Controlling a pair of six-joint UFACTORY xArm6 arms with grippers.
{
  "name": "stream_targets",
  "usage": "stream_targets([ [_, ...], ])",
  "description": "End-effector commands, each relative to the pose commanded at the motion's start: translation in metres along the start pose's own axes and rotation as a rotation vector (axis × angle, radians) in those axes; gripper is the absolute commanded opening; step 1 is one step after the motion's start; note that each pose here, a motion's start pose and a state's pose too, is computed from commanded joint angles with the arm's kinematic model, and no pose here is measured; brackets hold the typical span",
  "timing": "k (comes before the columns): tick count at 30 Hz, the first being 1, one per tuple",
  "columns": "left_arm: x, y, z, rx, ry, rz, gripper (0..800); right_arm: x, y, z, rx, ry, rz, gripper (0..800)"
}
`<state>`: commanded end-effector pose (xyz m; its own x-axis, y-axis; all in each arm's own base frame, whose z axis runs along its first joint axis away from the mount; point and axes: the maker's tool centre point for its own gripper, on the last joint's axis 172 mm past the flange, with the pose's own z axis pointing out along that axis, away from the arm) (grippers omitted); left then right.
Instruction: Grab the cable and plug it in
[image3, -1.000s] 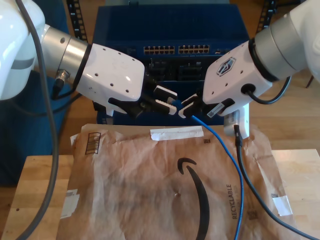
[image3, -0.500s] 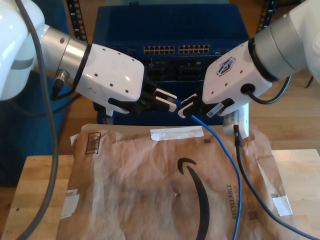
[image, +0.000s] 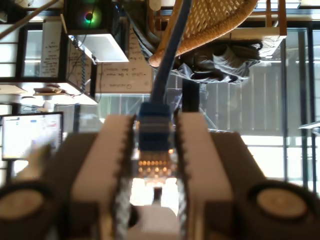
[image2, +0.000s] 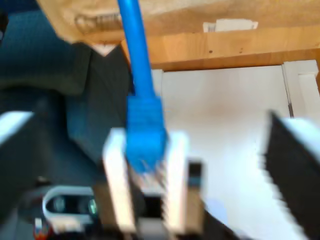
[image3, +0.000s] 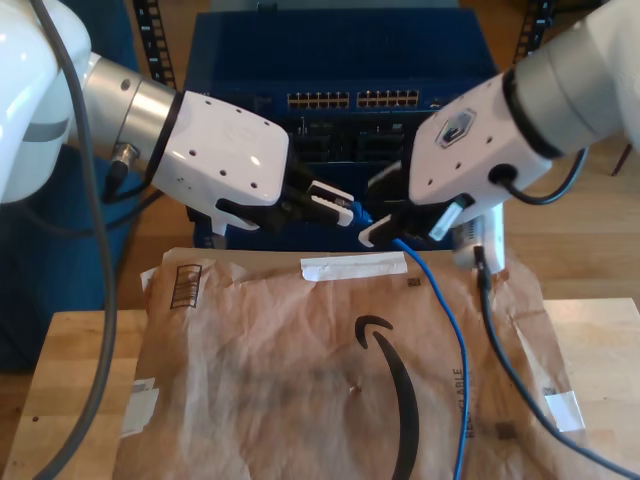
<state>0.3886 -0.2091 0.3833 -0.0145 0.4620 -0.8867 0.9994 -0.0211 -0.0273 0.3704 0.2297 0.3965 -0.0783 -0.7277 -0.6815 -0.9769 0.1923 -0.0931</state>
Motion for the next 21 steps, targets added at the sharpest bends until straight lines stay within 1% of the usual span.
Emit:
stream_targets([
  [1, 0.001, 0.001, -0.001, -0.002, 0.001, -0.009, 2, 0.001, -0.002, -0.002, 0.005, 0.001, -0.019, 783],
  [2, 0.001, 0.000, -0.001, 0.001, 0.000, -0.024, 2, 0.000, -0.001, -0.003, 0.008, -0.001, -0.049, 797],
  [5, 0.006, 0.002, -0.009, -0.010, -0.006, -0.115, 2, -0.004, 0.000, -0.009, 0.021, -0.007, -0.117, 798],
  [8, 0.005, 0.000, -0.007, 0.022, -0.042, -0.182, 2, -0.009, -0.003, -0.015, 0.049, -0.014, -0.196, 798],
  [10, 0.000, 0.002, -0.013, 0.021, -0.087, -0.212, 2, -0.011, -0.003, -0.017, 0.056, -0.015, -0.249, 798],
  [11, 0.001, 0.004, -0.017, 0.012, -0.094, -0.226, 2, -0.013, -0.003, -0.019, 0.060, -0.017, -0.272, 798],
  [14, 0.001, 0.006, -0.021, 0.014, -0.096, -0.274, 2, -0.013, -0.002, -0.018, 0.059, -0.016, -0.288, 799],
  [17, 0.004, 0.004, -0.025, 0.027, -0.107, -0.298, 2, -0.018, -0.002, -0.024, 0.077, -0.023, -0.354, 799],
  [19, 0.008, 0.005, -0.027, 0.028, -0.109, -0.334, 2, -0.020, 0.001, -0.028, 0.091, -0.028, -0.378, 798],
  [21, 0.010, 0.003, -0.032, 0.032, -0.120, -0.359, 2, -0.023, 0.007, -0.034, 0.109, -0.036, -0.401, 798],
])
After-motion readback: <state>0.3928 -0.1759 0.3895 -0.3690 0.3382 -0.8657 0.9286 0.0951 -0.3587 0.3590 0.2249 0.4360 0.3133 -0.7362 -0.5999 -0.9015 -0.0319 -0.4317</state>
